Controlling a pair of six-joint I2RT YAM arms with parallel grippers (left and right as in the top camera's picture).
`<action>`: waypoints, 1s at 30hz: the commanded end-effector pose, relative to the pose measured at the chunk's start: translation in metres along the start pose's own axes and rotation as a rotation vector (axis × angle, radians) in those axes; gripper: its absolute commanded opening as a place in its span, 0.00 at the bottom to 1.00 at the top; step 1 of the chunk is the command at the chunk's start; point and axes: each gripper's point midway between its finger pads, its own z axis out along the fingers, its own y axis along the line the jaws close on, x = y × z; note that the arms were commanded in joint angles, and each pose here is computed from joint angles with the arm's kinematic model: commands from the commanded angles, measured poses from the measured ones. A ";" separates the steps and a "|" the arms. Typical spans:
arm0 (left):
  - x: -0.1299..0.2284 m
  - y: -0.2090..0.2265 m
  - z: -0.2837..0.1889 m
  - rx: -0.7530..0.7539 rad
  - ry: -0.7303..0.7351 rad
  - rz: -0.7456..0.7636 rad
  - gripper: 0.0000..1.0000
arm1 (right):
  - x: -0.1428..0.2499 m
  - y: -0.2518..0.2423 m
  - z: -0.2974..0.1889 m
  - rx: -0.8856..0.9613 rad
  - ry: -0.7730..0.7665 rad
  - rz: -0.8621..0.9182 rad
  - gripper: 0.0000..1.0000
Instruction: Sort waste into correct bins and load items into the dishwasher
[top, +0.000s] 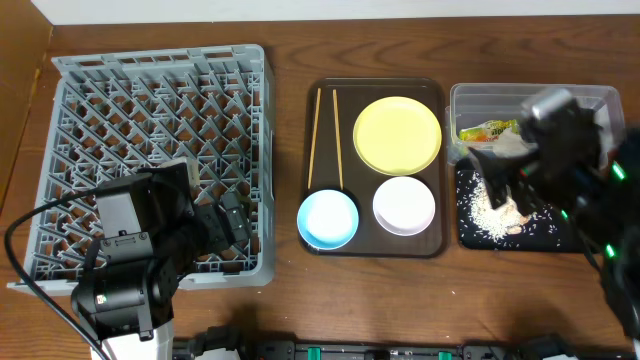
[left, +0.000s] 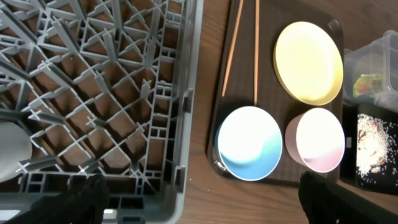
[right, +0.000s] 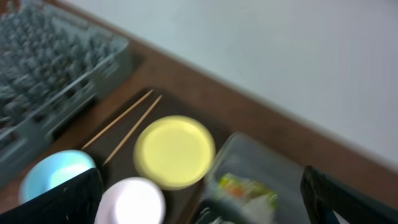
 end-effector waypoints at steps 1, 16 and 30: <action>-0.002 0.000 -0.002 -0.007 -0.008 0.021 0.98 | 0.021 -0.020 -0.016 0.130 -0.009 -0.074 0.99; -0.002 0.000 -0.002 -0.007 -0.008 0.021 0.98 | 0.128 -0.028 -0.012 0.343 -0.244 -0.089 0.99; -0.002 0.000 -0.002 -0.007 -0.008 0.021 0.98 | 0.207 -0.017 0.026 0.351 -0.335 0.003 0.99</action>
